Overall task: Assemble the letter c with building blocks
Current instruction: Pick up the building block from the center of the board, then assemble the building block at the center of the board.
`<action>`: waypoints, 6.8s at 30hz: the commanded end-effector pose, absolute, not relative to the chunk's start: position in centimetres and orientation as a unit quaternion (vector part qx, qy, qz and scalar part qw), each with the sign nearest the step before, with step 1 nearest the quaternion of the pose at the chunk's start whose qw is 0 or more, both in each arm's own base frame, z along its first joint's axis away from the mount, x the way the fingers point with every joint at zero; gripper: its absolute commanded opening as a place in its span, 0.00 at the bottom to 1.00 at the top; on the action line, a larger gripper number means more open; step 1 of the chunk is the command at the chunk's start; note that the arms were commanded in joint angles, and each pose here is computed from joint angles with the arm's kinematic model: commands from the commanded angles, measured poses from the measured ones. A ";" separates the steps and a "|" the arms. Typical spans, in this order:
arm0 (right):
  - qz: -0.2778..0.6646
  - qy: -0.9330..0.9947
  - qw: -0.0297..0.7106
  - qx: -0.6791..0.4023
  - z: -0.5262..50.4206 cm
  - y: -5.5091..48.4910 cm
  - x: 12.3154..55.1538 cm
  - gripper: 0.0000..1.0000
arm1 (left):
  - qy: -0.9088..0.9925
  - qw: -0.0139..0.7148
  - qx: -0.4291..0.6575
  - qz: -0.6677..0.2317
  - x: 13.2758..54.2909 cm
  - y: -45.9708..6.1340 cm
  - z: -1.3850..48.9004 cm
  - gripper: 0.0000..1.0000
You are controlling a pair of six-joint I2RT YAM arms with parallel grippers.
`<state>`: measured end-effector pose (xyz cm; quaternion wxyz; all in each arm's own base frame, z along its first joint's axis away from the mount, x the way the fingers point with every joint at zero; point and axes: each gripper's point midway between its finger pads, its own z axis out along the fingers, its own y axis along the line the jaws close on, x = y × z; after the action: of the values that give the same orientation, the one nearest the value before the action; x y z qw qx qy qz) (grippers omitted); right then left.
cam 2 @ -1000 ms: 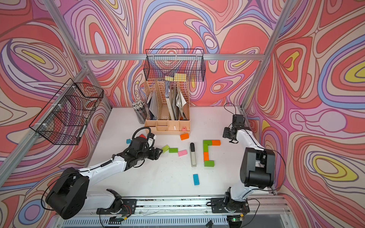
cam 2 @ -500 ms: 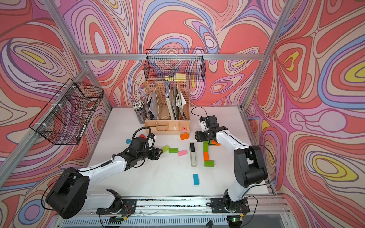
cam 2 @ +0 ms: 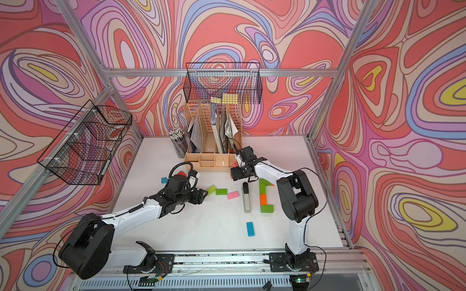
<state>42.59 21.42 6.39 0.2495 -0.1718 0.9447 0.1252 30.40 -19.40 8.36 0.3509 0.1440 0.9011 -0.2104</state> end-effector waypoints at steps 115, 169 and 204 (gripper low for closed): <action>-0.023 0.962 0.169 0.214 5.0 0.1 26.2 0.66 | 0.849 0.333 0.192 -0.363 27.9 -23.8 11.1 0.74; 0.014 0.957 0.196 0.215 7.5 1.3 29.7 0.09 | 0.856 0.336 0.188 -0.346 28.3 -23.4 10.7 0.73; 0.011 0.968 0.134 0.211 3.3 1.3 27.3 0.00 | 0.858 0.334 0.187 -0.344 28.3 -23.4 10.5 0.73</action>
<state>27.69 1.47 3.67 0.1397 0.2126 0.9670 0.0114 28.16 -23.47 10.49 0.3310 0.1851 0.8582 -0.3459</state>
